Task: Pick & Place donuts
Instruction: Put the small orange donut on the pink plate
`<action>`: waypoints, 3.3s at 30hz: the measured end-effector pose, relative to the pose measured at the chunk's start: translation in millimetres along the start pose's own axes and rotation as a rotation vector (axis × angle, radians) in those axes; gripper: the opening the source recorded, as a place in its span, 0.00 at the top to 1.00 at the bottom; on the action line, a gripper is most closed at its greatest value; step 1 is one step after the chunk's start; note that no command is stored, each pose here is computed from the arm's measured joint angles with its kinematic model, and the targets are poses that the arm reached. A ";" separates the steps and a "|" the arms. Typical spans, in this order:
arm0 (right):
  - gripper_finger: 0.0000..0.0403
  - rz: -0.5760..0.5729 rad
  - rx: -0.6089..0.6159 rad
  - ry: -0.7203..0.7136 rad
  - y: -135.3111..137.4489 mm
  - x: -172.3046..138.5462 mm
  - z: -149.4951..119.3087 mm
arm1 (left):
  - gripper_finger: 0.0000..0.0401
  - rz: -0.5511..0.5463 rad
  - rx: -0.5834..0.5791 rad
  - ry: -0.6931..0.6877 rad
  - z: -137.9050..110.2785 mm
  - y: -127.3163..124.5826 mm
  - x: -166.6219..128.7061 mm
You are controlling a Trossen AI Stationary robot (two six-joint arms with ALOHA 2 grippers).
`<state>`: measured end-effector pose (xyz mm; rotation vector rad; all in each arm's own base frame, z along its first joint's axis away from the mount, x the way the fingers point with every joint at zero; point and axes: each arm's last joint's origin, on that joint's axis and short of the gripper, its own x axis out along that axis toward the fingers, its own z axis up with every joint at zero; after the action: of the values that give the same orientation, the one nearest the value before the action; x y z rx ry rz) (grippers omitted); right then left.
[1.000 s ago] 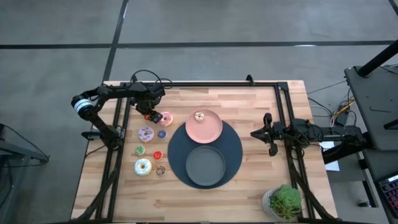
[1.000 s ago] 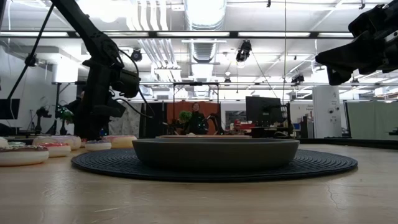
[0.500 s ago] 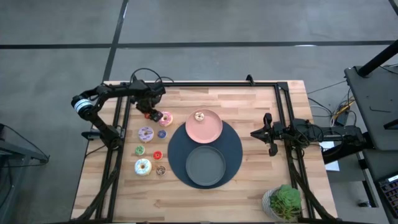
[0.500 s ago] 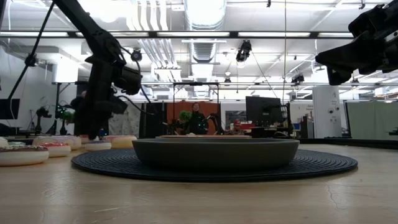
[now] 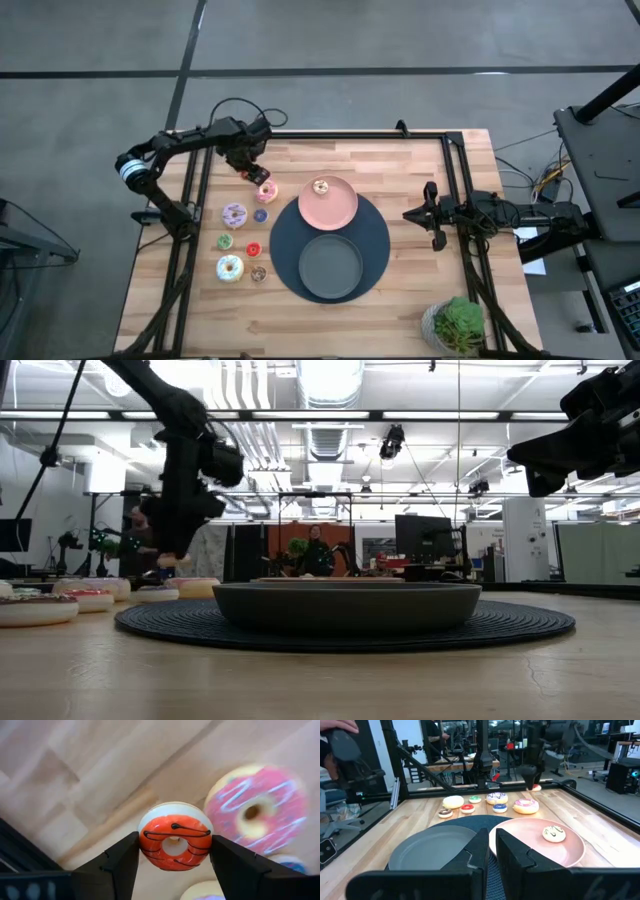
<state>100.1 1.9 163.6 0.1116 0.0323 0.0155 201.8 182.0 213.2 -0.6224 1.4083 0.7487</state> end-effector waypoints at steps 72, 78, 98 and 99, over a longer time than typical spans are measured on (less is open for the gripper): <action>0.93 0.000 0.000 -0.001 0.0 0.0 0.0 | 0.48 -0.199 0.443 -0.211 97.7 -182.4 -31.8; 0.93 0.000 0.000 -0.001 0.0 0.0 0.0 | 0.48 -0.192 0.459 -0.198 96.4 -181.8 -29.3; 0.93 0.000 0.000 -0.001 0.0 0.0 0.1 | 0.48 -0.207 0.494 -0.252 98.6 -187.7 -31.0; 0.93 0.000 0.000 -0.001 0.0 0.0 0.1 | 0.48 -0.209 0.495 -0.257 99.0 -187.9 -31.1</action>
<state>100.1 1.9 163.7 0.1118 0.0315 0.0155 409.6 136.8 242.3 -0.2671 1.2055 0.2819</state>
